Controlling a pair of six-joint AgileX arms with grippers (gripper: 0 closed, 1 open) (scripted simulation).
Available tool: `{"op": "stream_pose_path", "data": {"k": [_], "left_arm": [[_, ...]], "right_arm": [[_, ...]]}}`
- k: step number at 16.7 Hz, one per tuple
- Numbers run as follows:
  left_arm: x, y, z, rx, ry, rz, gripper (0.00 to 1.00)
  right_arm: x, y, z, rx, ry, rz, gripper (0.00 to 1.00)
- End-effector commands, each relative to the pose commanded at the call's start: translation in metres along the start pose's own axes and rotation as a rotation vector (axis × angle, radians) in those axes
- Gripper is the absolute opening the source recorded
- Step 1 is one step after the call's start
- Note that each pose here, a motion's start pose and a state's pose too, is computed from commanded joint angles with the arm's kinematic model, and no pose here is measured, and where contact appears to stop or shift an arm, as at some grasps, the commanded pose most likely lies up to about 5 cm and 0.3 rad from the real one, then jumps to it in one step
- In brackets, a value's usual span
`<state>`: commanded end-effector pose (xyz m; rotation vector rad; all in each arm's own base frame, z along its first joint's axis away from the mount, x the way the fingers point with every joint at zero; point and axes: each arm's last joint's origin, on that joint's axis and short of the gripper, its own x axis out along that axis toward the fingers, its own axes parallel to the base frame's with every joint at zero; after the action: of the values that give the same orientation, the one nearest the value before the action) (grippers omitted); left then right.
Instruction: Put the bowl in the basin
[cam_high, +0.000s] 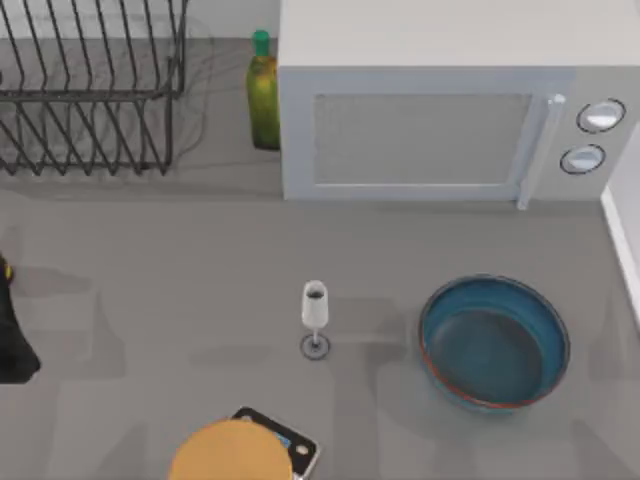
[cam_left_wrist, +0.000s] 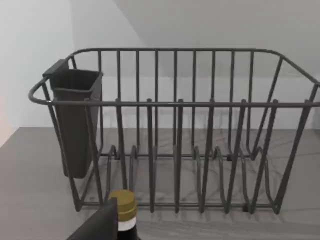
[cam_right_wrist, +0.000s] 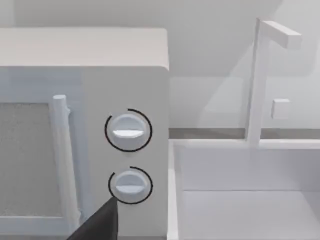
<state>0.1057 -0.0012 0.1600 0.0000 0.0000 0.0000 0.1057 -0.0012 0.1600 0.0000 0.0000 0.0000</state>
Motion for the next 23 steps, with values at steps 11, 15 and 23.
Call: {"op": "stream_pose_path", "data": {"k": [11,15,23], "left_arm": [[0.0,0.0,0.0,0.0,0.0,0.0,1.0],[0.0,0.0,0.0,0.0,0.0,0.0,1.0],[0.0,0.0,0.0,0.0,0.0,0.0,1.0]], "right_arm": [[0.023,0.015,0.062,0.096,0.442,0.083,1.0],[0.069,0.036,0.081,0.111,0.85,0.093,1.0],[0.155,0.095,0.077,0.042,1.445,0.025,1.0]]}}
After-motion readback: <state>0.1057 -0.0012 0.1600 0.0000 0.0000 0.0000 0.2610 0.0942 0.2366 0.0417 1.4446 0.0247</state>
